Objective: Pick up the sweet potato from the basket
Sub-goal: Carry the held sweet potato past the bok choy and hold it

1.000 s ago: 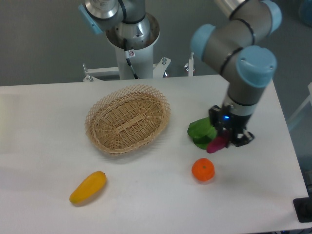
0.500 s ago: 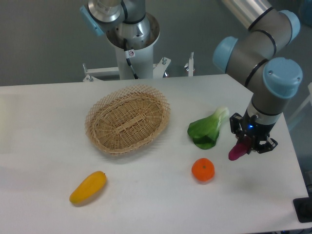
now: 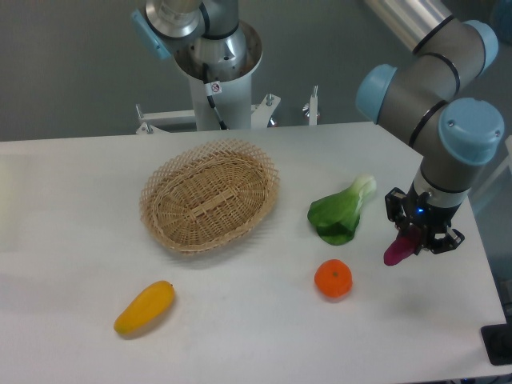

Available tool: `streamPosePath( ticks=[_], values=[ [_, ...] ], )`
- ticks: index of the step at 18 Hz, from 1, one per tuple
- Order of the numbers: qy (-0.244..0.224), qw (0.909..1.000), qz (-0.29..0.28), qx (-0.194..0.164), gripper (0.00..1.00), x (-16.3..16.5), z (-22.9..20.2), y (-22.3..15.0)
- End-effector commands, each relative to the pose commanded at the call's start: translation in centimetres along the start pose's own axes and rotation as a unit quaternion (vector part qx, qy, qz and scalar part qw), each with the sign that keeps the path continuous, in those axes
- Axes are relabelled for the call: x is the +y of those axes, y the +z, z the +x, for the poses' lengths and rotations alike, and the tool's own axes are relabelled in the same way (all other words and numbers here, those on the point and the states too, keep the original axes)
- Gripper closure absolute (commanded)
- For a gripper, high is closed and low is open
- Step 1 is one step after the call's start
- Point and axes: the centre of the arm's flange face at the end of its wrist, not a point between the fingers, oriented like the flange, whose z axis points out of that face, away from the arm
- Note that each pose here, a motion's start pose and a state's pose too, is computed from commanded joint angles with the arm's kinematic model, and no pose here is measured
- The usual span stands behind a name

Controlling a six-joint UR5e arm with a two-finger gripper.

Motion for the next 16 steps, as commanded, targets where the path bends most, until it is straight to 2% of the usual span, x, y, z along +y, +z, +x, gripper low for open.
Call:
streamPosePath(
  ticks=[16],
  values=[
    [-0.003, 1.0, 0.0, 0.001, 0.74, 0.43, -0.24, 0.44]
  ],
)
